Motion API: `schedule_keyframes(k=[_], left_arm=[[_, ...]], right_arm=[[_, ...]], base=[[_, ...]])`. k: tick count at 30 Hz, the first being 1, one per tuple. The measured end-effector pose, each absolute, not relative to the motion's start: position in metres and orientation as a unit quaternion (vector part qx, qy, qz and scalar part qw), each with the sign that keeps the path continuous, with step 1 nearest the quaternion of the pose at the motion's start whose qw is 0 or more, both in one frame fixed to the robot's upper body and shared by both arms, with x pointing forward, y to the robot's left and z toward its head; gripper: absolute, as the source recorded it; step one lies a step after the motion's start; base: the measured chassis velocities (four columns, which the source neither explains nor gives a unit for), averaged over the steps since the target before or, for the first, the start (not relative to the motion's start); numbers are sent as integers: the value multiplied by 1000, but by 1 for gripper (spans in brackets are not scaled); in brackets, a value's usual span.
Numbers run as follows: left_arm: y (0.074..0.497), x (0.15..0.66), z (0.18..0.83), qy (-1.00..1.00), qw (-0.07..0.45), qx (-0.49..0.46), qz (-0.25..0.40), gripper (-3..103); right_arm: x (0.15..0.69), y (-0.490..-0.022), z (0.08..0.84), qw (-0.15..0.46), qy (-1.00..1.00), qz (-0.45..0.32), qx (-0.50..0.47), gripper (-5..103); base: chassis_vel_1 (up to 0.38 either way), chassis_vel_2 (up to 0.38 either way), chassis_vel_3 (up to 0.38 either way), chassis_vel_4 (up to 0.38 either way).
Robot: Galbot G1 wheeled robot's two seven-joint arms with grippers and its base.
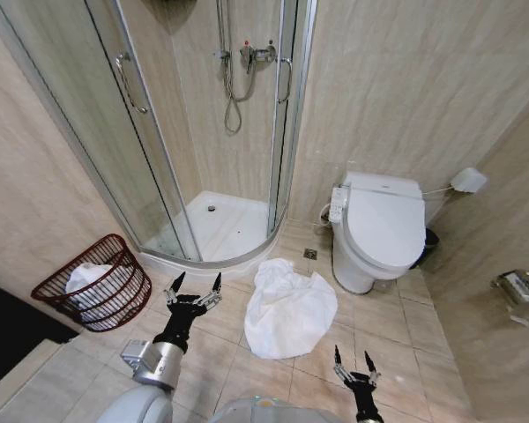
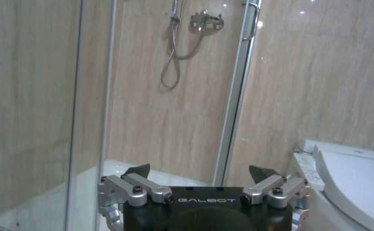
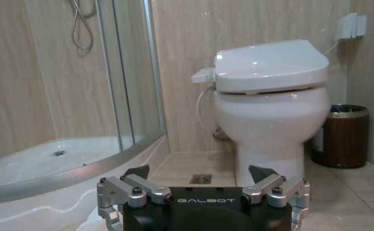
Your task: Discard the used towel into the hamper.
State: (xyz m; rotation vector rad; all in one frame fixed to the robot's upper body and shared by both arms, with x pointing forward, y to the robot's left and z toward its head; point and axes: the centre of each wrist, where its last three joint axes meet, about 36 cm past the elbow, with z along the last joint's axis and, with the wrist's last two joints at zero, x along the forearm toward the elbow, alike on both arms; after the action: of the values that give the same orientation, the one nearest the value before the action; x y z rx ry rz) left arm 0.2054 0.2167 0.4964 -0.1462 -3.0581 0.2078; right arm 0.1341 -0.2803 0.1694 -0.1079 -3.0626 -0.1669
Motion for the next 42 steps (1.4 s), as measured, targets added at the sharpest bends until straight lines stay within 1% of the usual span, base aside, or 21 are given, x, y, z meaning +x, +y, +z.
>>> schedule_keyframes(k=[3,10,15,21,28,30,33,37,39,42], left_arm=[[217,205,496,-996,36,-48,68,100],[217,205,496,-996,36,-48,68,100],[217,205,496,-996,36,-48,68,100],[217,205,496,-996,36,-48,68,100],[217,205,496,-996,36,-48,68,100],[217,205,496,-996,36,-48,68,100],[217,205,496,-996,36,-48,68,100],[217,205,496,-996,36,-48,68,100],[217,205,496,-996,36,-48,68,100],[217,205,496,-996,36,-48,68,100]], right_arm=[[135,-281,163,19,-998,-56,-32,100],[137,-283,159,19,-998,-53,-31,100],[149,-300,152,37,-997,-45,-40,100],[151,-312,145,53,-997,-38,-41,100],[172,-328,146,46,-998,-30,-6,100],[186,-336,149,35,-999,-25,23,100],[194,-342,151,31,-998,-25,42,100],[208,-352,149,34,-996,-34,69,100],[221,-356,149,37,-994,-52,88,100],[236,-354,148,35,-994,-58,87,100]], base=[[-92,117,101,-110],[-103,80,88,-103],[13,-4,-9,5],[11,-4,-7,4],[0,0,0,0],[9,15,22,29],[55,36,42,52],[64,51,59,78],[79,74,69,86],[80,86,88,80]])
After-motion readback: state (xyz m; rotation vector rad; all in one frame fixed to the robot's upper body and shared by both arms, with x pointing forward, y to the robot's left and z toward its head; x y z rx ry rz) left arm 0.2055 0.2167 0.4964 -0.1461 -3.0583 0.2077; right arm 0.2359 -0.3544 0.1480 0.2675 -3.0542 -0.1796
